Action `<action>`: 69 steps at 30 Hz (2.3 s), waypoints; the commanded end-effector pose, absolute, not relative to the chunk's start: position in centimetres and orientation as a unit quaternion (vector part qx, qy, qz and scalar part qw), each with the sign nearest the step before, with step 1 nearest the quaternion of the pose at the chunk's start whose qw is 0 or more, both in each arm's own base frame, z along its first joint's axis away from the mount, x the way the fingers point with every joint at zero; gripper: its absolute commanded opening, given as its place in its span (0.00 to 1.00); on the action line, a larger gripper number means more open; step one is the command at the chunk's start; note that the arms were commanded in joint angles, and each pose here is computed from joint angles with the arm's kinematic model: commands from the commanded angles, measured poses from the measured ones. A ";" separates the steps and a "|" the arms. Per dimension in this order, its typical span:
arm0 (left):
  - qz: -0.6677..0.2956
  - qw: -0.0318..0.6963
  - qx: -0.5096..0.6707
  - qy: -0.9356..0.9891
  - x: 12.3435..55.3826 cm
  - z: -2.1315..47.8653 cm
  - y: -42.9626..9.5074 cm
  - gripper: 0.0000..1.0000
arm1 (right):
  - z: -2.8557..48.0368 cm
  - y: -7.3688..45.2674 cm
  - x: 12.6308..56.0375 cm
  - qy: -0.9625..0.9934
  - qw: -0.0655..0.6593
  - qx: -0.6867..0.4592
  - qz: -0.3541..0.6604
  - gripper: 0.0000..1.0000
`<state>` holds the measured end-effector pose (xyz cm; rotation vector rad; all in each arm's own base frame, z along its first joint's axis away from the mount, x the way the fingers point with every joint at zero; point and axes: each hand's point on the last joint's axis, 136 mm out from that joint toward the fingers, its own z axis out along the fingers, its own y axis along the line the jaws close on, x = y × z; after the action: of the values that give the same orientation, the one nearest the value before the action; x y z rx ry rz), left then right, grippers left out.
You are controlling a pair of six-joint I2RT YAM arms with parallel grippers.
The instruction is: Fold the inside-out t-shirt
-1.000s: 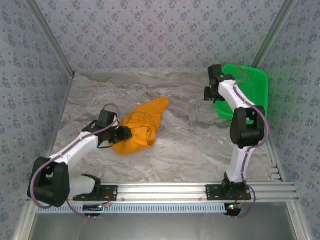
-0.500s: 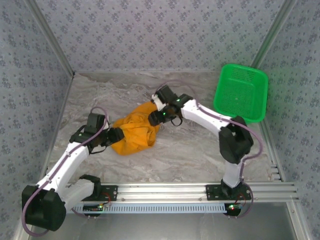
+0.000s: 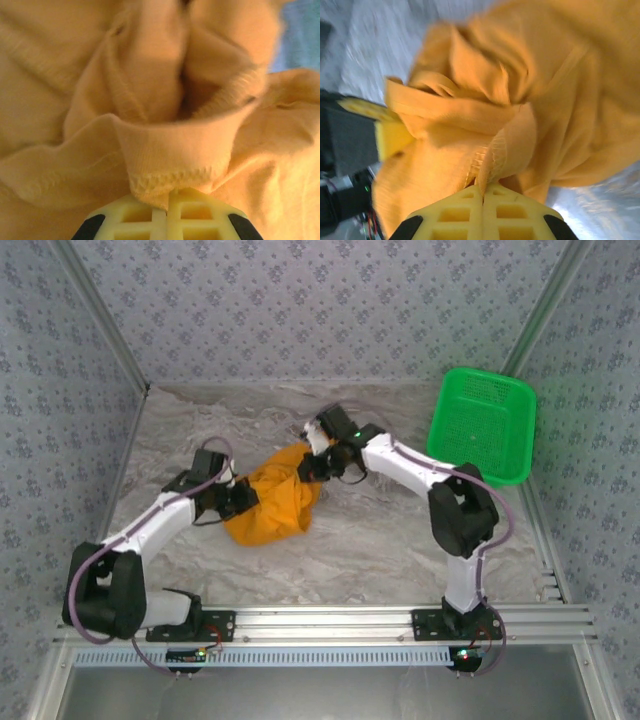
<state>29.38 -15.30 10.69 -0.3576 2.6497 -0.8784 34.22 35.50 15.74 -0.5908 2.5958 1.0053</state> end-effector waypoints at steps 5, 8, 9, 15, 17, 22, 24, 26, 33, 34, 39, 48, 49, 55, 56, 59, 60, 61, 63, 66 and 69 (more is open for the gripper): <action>-0.339 0.380 0.028 0.860 36.4 31.5 -17.1 0.00 | 41.2 30.2 37.8 0.805 0.476 -0.201 0.293 0.00; -0.309 0.445 0.033 0.840 36.3 34.5 -15.6 0.03 | 44.3 29.7 34.3 0.776 0.520 -0.232 0.270 0.00; -0.301 0.453 0.026 0.839 36.2 34.1 -15.1 0.11 | 43.6 29.7 33.3 0.777 0.520 -0.241 0.262 0.00; -0.313 0.335 -0.052 0.887 33.0 19.6 -14.8 0.47 | 26.0 30.9 28.1 0.847 0.387 -0.257 0.257 0.33; -0.314 0.279 -0.077 0.904 30.9 14.7 -14.6 0.52 | 19.7 30.0 25.6 0.881 0.311 -0.252 0.253 0.36; -0.309 0.220 -0.057 0.923 26.6 11.6 -15.1 0.57 | 17.2 26.1 24.4 0.908 0.271 -0.221 0.230 0.53; -0.297 0.220 -0.034 0.928 25.7 12.2 -15.5 0.58 | 17.4 25.0 25.3 0.913 0.271 -0.219 0.214 0.57; -0.292 0.224 -0.016 0.930 25.2 13.1 -16.0 0.58 | 17.1 24.1 26.8 0.924 0.265 -0.191 0.201 0.59; -0.313 0.235 0.022 0.920 26.5 13.7 -21.0 0.63 | 12.3 24.5 29.6 0.938 0.214 -0.160 0.221 0.63; -0.299 0.234 0.021 0.925 26.9 13.2 -21.2 0.65 | 11.3 25.1 29.4 0.938 0.201 -0.165 0.229 0.64; -0.234 0.223 -0.014 0.946 29.7 9.6 -20.8 0.61 | 8.3 27.1 28.6 0.939 0.172 -0.192 0.230 0.57; -0.230 0.247 -0.001 0.941 31.7 13.5 -18.0 0.00 | 16.8 22.9 33.0 0.927 0.282 -0.110 0.221 0.00; -0.229 0.268 -0.006 0.936 32.2 15.3 -17.1 0.00 | 18.5 22.1 33.6 0.922 0.301 -0.100 0.221 0.00; -0.229 0.314 -0.032 0.921 29.6 19.1 -14.2 0.00 | 22.3 16.3 32.7 0.929 0.342 -0.036 0.138 0.00; -0.239 0.301 -0.048 0.922 28.4 17.5 -14.1 0.00 | 20.1 15.3 31.6 0.939 0.321 -0.026 0.121 0.00; -0.280 0.259 -0.089 0.920 24.9 11.7 -14.4 0.00 | 13.2 13.9 28.5 0.962 0.254 0.000 0.097 0.11; -0.292 0.249 -0.096 0.919 24.0 10.3 -14.5 0.01 | 11.4 13.8 27.9 0.966 0.237 0.007 0.100 0.24; -0.304 0.235 -0.102 0.918 23.1 9.1 -14.6 0.03 | 9.7 13.8 26.9 0.972 0.212 0.009 0.103 0.30; -0.315 0.220 -0.102 0.918 21.5 7.9 -14.8 0.13 | 8.5 13.7 25.6 0.977 0.191 -0.002 0.098 0.40; -0.302 0.225 -0.093 0.922 20.5 8.0 -14.1 0.51 | 10.4 14.8 25.4 0.970 0.207 -0.060 0.109 0.54; -0.283 0.259 -0.082 0.920 20.9 9.8 -13.2 0.62 | 12.9 18.2 25.8 0.953 0.222 -0.146 0.148 0.58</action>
<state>19.13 -12.91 5.66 -0.2727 2.6233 -0.7478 24.52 14.78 8.55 -0.1895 2.7702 0.2820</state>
